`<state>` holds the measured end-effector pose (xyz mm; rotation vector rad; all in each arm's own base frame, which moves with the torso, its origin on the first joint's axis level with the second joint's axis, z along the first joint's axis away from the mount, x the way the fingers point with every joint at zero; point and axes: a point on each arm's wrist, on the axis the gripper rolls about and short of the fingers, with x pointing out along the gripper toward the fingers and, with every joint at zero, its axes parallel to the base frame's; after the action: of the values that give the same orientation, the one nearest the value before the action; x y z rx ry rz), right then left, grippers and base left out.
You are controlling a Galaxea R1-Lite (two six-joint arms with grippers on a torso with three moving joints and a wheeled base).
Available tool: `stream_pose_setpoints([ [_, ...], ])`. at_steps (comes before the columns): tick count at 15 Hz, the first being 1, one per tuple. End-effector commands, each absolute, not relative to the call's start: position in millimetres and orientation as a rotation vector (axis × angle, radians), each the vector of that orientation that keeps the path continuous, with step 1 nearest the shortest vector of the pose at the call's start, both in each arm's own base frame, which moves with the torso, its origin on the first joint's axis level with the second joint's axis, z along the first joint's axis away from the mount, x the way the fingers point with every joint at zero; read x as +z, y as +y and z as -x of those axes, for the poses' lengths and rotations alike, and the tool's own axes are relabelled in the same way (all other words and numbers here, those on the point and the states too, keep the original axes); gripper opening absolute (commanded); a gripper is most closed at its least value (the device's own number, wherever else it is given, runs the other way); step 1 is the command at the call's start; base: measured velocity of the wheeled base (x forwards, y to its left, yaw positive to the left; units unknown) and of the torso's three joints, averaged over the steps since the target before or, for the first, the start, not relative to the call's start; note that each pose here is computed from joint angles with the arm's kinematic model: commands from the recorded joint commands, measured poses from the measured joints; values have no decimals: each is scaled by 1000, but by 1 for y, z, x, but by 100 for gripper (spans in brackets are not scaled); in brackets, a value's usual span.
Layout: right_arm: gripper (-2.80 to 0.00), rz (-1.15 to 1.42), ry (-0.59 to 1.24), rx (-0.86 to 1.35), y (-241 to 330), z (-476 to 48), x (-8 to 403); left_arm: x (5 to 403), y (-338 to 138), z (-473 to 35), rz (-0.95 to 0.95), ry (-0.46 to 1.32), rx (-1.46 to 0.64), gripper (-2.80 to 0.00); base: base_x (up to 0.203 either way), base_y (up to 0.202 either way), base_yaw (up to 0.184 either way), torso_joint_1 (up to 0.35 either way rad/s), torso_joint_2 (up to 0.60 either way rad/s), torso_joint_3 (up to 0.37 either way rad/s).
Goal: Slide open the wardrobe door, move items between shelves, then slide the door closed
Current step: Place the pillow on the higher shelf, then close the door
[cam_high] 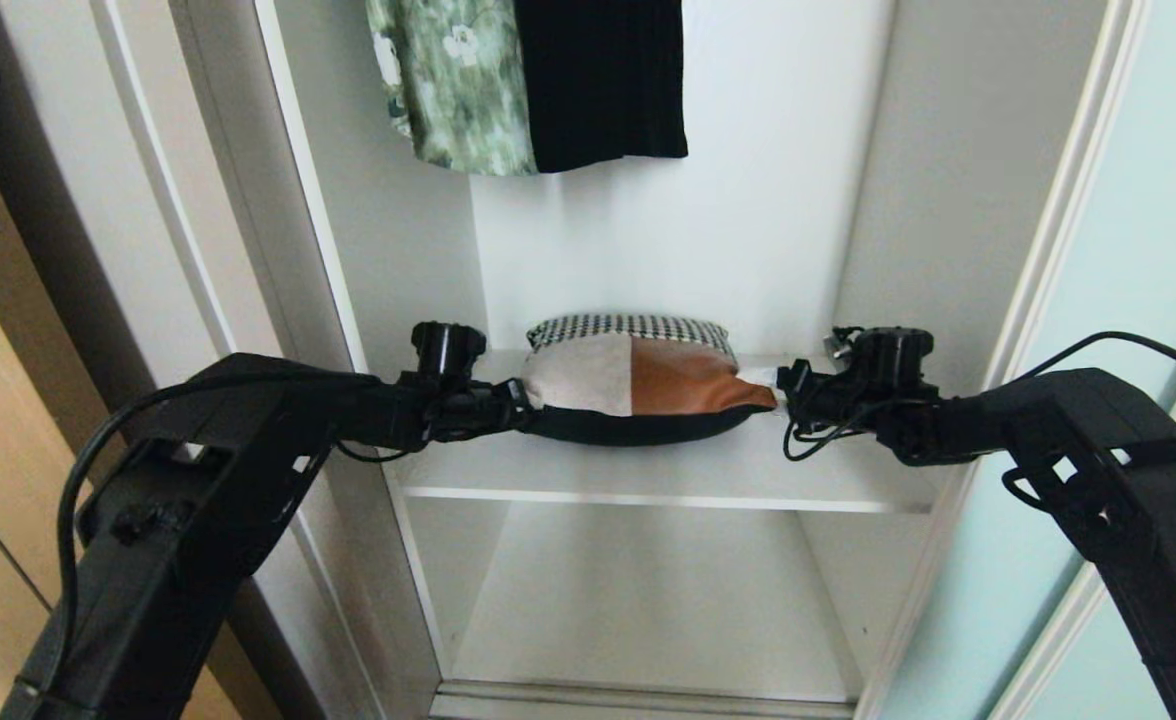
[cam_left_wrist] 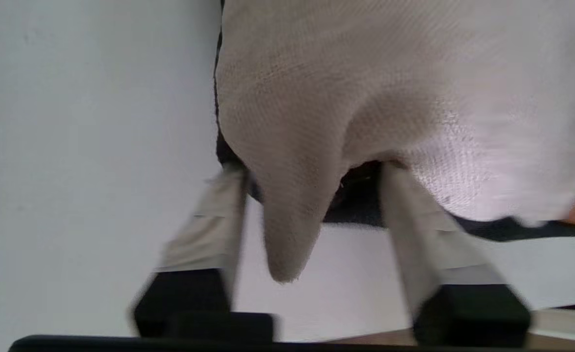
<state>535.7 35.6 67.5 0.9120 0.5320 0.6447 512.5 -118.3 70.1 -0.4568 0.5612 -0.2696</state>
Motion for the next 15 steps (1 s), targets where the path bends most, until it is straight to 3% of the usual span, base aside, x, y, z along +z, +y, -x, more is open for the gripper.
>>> stream_pose_setpoints([
  [1, 0, -910, 536, 650, 36, -524, 85, 99, -116, -498, 463, 531, -278, 0, 0, 0, 0, 0, 0, 0],
  [10, 0, -881, 607, 626, 36, -464, 117, 177, -103, -431, 470, 446, -303, 0, 0, 0, 0, 0, 0, 0],
  [11, 0, -875, 610, 625, 36, -454, 123, 184, -101, -419, 470, 448, -304, -246, 0, 0, 0, 0, 0, 0],
  [12, 0, -872, 609, 626, 35, -444, 130, 190, -99, -408, 470, 451, -303, -280, 0, 0, 0, 0, 0, 0],
  [13, -280, -869, 606, 625, 35, -433, 138, 197, -97, -397, 471, 454, -302, -280, 0, 0, 0, 0, 0, 0],
  [15, -280, -854, 583, 612, 35, -405, 160, 222, -93, -365, 469, 435, -314, -280, 0, 0, 0, 0, 0, 0],
])
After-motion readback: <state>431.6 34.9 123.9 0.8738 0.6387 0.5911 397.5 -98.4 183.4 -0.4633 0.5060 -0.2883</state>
